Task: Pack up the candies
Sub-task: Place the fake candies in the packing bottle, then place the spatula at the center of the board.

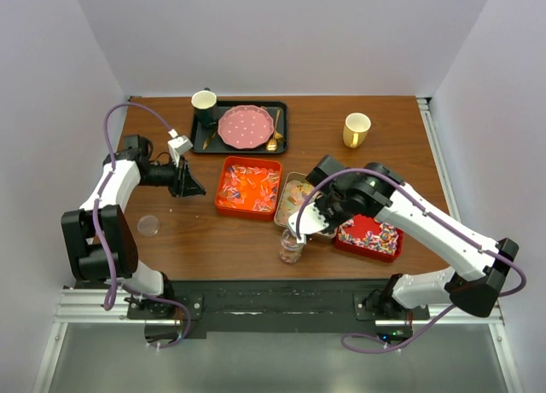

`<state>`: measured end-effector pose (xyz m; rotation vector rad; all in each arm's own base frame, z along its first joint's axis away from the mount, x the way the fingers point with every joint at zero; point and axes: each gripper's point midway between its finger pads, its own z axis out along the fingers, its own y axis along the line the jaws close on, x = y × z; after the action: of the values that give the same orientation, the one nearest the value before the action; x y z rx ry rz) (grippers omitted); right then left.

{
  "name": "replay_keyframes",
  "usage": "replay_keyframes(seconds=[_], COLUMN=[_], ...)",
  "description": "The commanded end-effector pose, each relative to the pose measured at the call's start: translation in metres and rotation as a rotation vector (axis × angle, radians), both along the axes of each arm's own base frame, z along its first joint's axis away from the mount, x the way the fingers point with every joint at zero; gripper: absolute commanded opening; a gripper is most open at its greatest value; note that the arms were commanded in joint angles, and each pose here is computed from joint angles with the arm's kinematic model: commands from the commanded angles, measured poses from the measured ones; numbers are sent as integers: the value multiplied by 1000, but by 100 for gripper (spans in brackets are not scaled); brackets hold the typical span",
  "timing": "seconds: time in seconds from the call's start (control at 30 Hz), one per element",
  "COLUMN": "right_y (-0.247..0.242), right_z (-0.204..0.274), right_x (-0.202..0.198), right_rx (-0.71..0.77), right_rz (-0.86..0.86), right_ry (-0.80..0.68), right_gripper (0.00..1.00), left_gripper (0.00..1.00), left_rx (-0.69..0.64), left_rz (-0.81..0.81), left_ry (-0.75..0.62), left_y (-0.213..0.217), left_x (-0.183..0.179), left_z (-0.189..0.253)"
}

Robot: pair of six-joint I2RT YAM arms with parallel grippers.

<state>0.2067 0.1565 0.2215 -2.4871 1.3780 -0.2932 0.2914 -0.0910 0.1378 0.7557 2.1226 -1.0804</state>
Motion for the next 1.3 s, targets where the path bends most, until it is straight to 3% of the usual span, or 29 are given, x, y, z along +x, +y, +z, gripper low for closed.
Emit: replay_keyframes(seconds=[0.0, 0.2, 0.47, 0.57, 0.63, 0.77, 0.97, 1.07, 1.1, 1.27], right_y=[-49, -45, -32, -25, -39, -85, -150, -204, -212, -242], right_z=[5, 10, 38, 45, 44, 42, 14, -4, -16, -46], right_x=[-27, -27, -26, -7, 14, 66, 106, 127, 136, 164], right_rx=[-191, -171, 39, 224, 357, 580, 742, 789, 799, 775], right_rz=[-4, 2, -74, -248, -479, -863, -1247, -1477, -1537, -1615], right_ry=[67, 55, 0, -25, -1, -76, -116, -176, -154, -158], right_gripper=[0, 0, 0, 0, 0, 0, 0, 0, 0, 0], left_gripper=[21, 22, 26, 28, 33, 42, 61, 82, 100, 100], left_rx=[-23, -23, -36, -12, 13, 49, 125, 153, 160, 200], left_rz=[0, 7, 2, 42, 65, 214, 274, 334, 354, 430], left_ry=[-67, -59, -74, -98, -145, -60, 3, -24, -34, -27], left_y=[-1, -1, -4, -1, 2, 10, 21, 24, 26, 36], left_x=[3, 2, -3, 2, 8, 22, 28, 34, 35, 40], left_z=[15, 12, 19, 22, 28, 28, 12, 16, 19, 19])
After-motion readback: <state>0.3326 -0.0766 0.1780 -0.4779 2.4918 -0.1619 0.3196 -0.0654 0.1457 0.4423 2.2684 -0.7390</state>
